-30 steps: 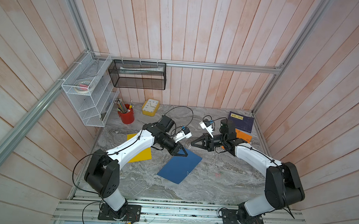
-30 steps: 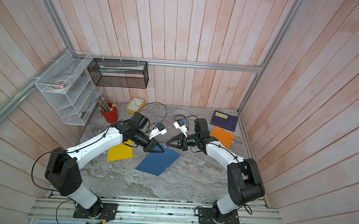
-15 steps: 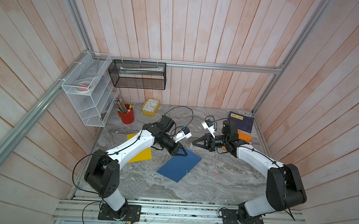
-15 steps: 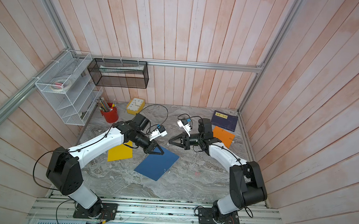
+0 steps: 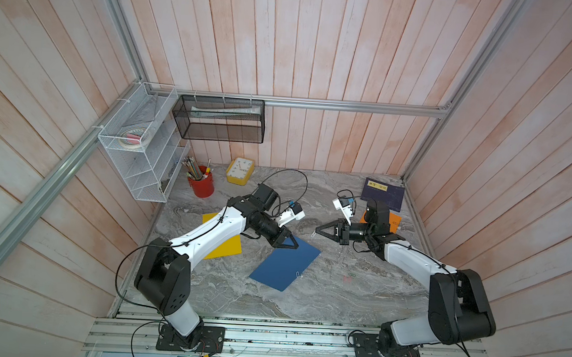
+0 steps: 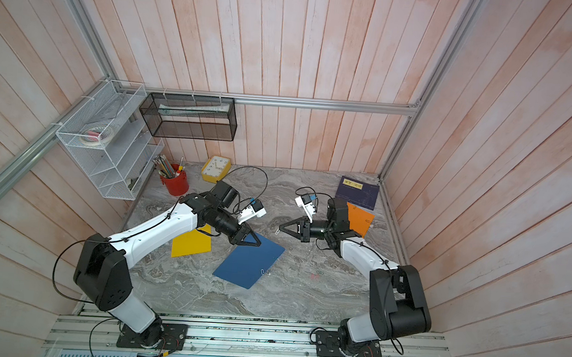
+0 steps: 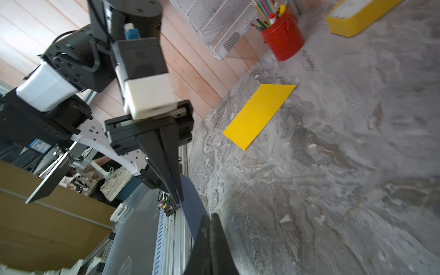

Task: Unclip the paperclips from the documents
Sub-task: Remove the paper clip from the document, then place the paper clip at the center of the board.

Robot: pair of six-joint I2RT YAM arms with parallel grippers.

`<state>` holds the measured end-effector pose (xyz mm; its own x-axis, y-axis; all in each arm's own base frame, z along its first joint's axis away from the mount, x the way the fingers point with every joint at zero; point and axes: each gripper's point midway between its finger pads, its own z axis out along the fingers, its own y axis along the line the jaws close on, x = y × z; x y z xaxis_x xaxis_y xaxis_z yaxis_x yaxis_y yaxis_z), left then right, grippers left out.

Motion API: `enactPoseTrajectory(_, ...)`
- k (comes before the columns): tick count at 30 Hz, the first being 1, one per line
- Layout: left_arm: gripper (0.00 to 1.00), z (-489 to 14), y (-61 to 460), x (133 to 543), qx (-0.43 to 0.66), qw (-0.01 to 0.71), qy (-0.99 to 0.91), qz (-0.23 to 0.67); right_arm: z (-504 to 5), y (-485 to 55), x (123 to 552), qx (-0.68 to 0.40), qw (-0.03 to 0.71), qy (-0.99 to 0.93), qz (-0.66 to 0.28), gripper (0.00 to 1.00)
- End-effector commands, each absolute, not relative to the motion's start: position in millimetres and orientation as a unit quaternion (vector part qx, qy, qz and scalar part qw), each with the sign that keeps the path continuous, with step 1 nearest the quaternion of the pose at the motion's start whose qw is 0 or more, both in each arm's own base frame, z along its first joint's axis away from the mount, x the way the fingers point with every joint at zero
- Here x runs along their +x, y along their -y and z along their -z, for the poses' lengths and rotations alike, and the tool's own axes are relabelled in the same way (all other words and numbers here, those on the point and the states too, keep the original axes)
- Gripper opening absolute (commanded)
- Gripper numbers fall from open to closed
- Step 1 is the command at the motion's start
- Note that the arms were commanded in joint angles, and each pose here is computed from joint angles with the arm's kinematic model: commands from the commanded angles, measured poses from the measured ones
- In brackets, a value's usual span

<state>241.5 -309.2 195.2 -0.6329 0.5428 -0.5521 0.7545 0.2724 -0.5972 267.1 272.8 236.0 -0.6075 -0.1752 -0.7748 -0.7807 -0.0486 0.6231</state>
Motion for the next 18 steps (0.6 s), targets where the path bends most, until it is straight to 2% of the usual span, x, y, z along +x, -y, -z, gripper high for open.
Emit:
enactPoseTrajectory(1, 0.00, -198, 309, 244, 0.420, 0.134, -0.787, 0.433, -233, -260, 279, -0.337, 0.270, -0.666, -0.608, 0.00)
enactPoseTrajectory(9, 0.00, -206, 308, 253, 0.416, 0.157, -0.785, 0.431, -190, -215, 299, -0.191, 0.290, -0.752, -0.560, 0.00)
enactPoseTrajectory(18, 0.00, -220, 304, 268, 0.403, 0.202, -0.783, 0.428, -105, -160, 274, -0.020, 0.244, -0.844, -0.477, 0.00)
